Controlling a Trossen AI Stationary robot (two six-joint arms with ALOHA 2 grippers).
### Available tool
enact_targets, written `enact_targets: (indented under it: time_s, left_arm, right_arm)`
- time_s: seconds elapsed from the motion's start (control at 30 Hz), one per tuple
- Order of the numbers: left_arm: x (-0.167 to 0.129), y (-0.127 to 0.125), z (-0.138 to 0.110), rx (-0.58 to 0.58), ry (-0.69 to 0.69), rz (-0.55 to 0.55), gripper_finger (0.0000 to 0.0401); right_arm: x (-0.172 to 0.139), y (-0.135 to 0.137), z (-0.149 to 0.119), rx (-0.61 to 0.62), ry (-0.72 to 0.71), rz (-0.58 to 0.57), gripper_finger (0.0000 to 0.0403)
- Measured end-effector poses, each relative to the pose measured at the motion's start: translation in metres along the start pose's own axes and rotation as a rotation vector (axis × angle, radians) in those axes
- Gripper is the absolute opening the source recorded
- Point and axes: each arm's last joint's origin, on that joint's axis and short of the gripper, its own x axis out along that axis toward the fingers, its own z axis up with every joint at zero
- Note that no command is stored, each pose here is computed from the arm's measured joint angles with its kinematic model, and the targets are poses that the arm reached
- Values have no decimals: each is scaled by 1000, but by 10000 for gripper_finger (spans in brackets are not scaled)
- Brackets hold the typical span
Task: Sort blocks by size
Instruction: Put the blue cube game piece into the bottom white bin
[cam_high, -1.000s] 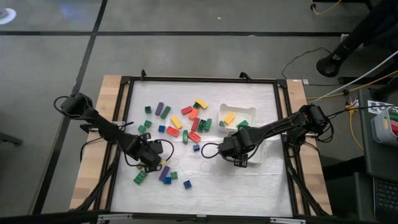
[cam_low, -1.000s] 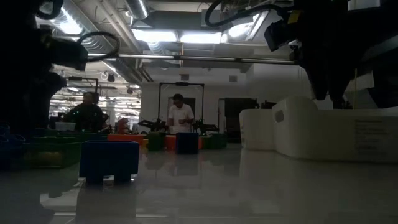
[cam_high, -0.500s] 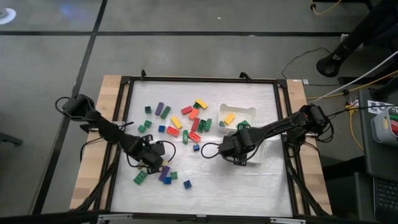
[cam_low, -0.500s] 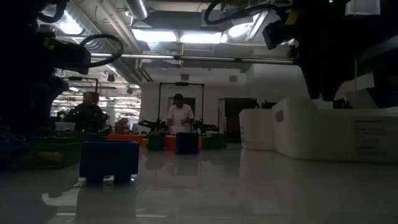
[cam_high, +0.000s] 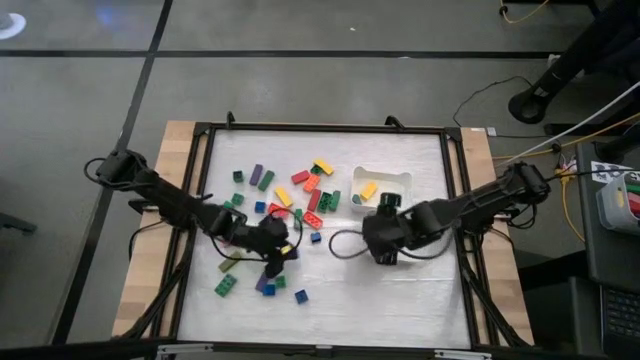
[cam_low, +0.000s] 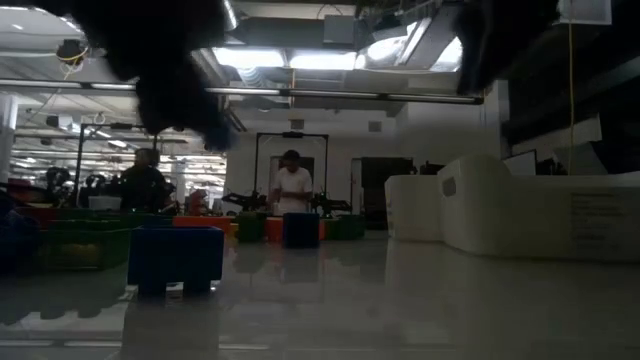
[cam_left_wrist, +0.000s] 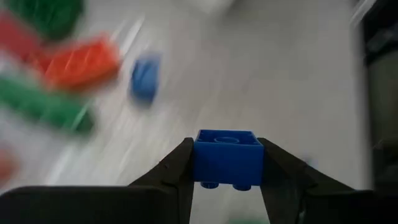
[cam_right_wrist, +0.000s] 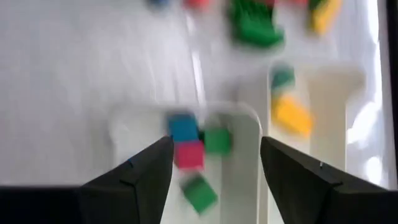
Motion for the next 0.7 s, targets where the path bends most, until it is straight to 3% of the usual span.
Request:
enact_targets:
  time_s: [0.27, 0.47, 0.7]
  left_arm:
    - [-6, -9, 49, -134, -353, -294, 131]
    - [-15, -15, 64, -103, -494, -418, 134]
    - [-21, -20, 69, -89, -566, -470, 135]
  right_arm:
    - [-16, 39, 27, -209, -394, 83, 241]
    - [-20, 43, 43, -224, -568, -131, 241]
    - [-26, 46, 58, -301, -703, -211, 241]
